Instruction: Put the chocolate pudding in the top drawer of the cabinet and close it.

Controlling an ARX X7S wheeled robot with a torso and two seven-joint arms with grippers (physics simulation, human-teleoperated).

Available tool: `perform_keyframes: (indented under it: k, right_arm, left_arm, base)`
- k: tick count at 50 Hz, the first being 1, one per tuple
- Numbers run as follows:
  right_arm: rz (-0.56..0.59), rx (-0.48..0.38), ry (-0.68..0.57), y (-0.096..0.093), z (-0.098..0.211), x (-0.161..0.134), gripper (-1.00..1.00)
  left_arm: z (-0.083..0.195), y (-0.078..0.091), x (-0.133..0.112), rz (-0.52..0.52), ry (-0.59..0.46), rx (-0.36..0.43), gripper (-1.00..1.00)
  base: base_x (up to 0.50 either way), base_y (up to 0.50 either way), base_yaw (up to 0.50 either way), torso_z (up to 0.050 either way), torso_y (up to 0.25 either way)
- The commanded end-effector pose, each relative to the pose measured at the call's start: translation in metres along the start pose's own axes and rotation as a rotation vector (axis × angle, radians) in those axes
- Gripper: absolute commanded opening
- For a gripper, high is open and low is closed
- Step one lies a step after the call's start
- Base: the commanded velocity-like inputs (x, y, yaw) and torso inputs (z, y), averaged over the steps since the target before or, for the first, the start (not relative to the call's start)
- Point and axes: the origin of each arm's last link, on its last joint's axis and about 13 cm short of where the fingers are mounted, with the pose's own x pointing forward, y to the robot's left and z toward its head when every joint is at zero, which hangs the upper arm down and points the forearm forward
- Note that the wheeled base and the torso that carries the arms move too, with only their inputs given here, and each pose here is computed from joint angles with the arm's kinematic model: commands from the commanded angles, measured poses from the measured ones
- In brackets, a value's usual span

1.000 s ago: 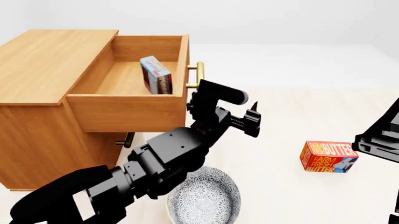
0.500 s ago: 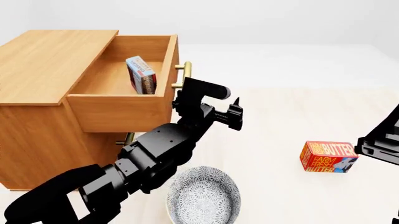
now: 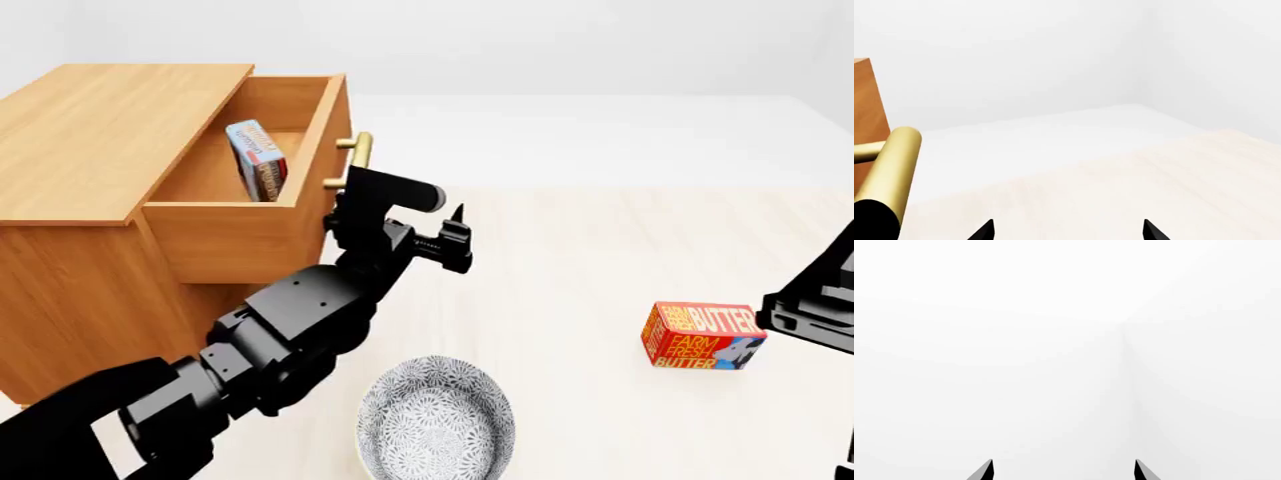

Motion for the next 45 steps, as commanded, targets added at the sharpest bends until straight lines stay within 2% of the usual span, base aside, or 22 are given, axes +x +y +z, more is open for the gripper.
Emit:
perform_keyframes:
  k: [1, 18, 45]
  right_arm:
    - [-0.001, 0.001, 0.000, 0.001, -0.001, 0.000, 1.00]
    - [-0.001, 0.003, 0.003, 0.002, -0.003, 0.001, 1.00]
    - [-0.005, 0.005, 0.004, 0.005, -0.007, 0.002, 1.00]
  left_arm:
    - [0.010, 0.023, -0.007, 0.108, -0.033, 0.020, 1.00]
    - [0.019, 0.040, -0.022, 0.183, -0.061, 0.035, 1.00]
    - [0.013, 0.071, -0.030, 0.286, -0.056, 0.071, 1.00]
  base:
    - [0.00, 0.00, 0.00, 0.000, 0.000]
    - [0.00, 0.00, 0.00, 0.001, 0.000]
    - [0.01, 0.00, 0.00, 0.000, 0.000]
